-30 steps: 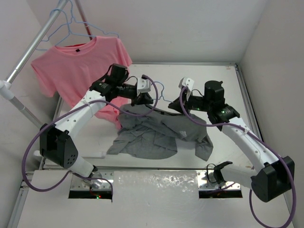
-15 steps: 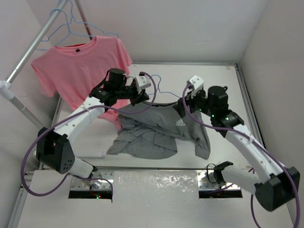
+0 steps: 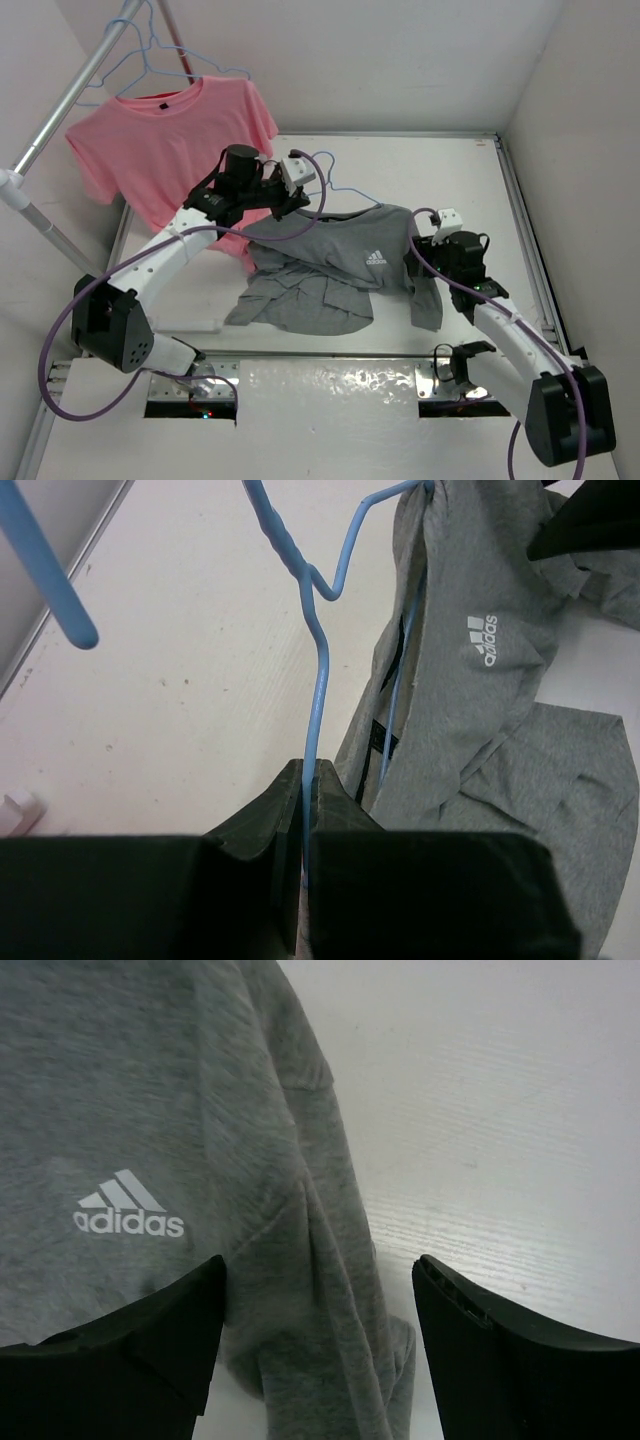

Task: Place the t-shirt on the hanger

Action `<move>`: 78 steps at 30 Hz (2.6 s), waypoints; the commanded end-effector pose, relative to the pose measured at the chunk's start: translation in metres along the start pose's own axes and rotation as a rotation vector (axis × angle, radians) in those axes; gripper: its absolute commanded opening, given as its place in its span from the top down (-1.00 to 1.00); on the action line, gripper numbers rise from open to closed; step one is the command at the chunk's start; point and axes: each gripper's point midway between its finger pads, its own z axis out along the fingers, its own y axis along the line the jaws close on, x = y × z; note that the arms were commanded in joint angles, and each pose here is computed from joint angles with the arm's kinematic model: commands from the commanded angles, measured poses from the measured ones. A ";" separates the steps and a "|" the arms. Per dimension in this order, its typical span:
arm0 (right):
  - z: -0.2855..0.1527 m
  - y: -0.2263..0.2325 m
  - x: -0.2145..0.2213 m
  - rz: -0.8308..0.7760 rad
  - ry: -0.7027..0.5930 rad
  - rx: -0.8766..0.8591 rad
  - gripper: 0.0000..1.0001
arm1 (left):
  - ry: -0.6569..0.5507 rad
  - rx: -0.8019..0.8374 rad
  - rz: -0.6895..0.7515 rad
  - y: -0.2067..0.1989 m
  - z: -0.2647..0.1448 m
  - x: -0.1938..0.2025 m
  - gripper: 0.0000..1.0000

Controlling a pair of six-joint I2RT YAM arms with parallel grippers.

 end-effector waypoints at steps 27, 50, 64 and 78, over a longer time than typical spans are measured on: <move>-0.040 -0.001 -0.091 -0.161 -0.417 0.040 1.00 | 0.069 -0.210 -0.059 0.061 0.020 0.025 1.00; -0.026 0.077 -0.175 0.263 -0.560 -0.245 -0.11 | -0.127 -0.027 -0.169 0.020 0.005 -0.024 1.00; 0.068 0.105 -0.169 0.500 -0.434 -0.160 -0.05 | -0.137 -0.067 -0.125 0.019 0.005 -0.026 1.00; 0.089 0.064 -0.136 0.403 -0.360 0.093 1.00 | -0.062 -0.124 -0.077 0.026 0.005 0.000 1.00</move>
